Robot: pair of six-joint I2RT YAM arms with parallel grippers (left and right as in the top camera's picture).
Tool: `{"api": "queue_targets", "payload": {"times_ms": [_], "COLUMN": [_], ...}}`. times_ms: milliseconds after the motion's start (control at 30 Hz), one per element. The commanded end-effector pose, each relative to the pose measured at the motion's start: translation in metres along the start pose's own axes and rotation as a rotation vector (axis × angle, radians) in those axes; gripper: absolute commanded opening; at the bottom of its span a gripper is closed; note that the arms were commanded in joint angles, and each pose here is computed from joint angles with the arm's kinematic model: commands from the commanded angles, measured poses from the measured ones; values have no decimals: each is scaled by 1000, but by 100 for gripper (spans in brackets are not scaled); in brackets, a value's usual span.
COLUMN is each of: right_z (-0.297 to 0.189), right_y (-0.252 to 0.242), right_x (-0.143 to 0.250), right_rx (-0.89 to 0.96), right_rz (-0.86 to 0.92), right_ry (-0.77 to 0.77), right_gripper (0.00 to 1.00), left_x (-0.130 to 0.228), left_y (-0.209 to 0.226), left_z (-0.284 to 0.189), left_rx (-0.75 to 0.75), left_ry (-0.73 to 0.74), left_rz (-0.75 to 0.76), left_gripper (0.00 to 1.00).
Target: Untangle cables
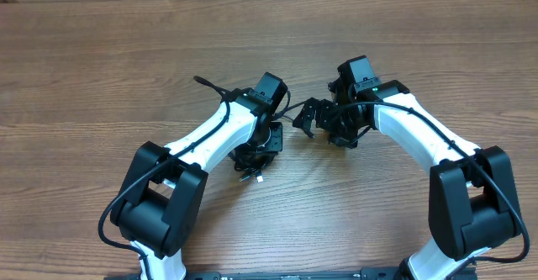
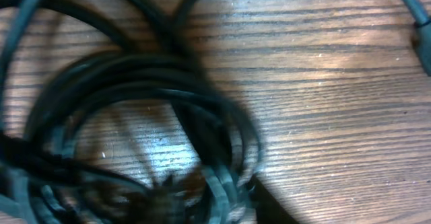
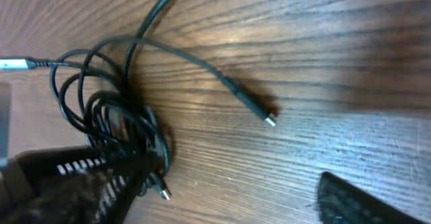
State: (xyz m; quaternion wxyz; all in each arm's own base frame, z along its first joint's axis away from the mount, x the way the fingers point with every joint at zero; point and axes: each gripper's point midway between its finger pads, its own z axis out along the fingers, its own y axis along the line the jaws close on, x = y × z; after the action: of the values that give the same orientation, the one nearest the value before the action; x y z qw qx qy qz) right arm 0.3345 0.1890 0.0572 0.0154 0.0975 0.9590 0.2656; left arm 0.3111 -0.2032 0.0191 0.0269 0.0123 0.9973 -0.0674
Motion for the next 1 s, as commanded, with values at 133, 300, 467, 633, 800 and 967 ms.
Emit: {"api": "queue_targets", "payload": {"times_ms": [133,300,467,633,800,967], "right_z": [-4,-13,-37,-56,-56,-54], "right_y": [2,20,48,61,62,75], "right_x": [-6,-7,-7,-10,-11,-14], "right_rx": [-5,-164,-433,-576,-577,-594], "right_rz": [-2,-60,-117,-146,-101,-82], "right_ry": [-21,18,73,83,90,88], "right_gripper": [91,90,85,68,77,76], "left_x": [-13,-37,-50,-54,-56,-49], "left_y": [5,2,-18,-9,10,8], "left_z": [-17,-73,-137,-186,-202,-200], "left_rx": [-11,135,592,987,1126,1189], "left_ry": [-12,-40,-91,-188,-255,-250], "left_rz": [175,276,413,413,367,350], "left_gripper": [4,4,4,4,4,4]}}
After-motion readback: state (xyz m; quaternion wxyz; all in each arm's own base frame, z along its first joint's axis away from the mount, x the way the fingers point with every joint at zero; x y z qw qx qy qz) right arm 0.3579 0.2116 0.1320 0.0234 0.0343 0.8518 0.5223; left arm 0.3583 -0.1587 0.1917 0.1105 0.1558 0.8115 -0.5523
